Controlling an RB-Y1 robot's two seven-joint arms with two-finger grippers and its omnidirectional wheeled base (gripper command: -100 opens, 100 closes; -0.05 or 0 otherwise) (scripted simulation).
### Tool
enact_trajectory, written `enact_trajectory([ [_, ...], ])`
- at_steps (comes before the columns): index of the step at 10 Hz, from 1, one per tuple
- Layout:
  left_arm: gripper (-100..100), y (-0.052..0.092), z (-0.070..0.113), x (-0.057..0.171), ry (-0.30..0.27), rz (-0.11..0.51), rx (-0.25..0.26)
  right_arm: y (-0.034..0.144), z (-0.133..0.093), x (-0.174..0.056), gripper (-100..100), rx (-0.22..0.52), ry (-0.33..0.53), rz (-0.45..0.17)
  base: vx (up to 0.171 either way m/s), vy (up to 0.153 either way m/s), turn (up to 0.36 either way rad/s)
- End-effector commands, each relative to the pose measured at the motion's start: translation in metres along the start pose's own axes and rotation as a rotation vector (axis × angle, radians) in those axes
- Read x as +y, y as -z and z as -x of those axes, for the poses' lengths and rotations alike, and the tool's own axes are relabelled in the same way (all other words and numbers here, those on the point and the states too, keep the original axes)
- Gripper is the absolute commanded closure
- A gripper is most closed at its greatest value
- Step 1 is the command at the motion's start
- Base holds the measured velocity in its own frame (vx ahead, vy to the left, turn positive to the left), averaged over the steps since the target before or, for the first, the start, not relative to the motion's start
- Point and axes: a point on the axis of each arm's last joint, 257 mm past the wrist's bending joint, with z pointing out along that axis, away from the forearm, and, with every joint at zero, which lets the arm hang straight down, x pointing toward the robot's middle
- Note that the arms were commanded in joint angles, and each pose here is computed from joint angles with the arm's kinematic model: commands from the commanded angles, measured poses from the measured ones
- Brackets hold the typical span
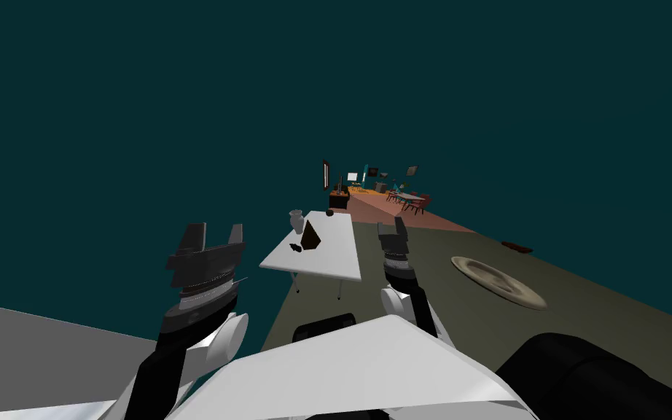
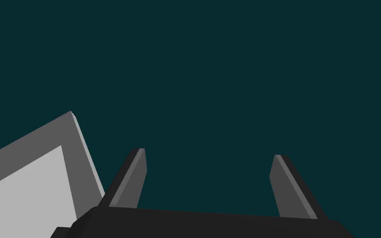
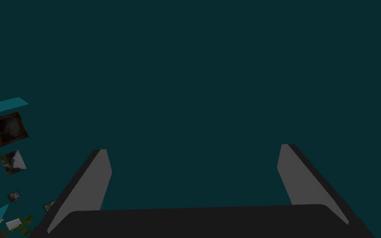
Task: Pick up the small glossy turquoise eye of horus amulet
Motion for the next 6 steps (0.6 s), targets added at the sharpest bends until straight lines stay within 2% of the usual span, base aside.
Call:
enact_trajectory([
  [1, -100, 0.005, 0.000, 0.015, -0.024, 0.027, 0.023, 0.000, 0.000, 0.000, 0, 0.000, 0.000, 0.000, -0.010, 0.056, -0.070],
  [6, -100, 0.021, 0.004, 0.059, -0.096, 0.101, 0.067, 0.000, 0.000, 0.000, 0, 0.000, 0.000, 0.000, -0.019, 0.096, -0.083],
])
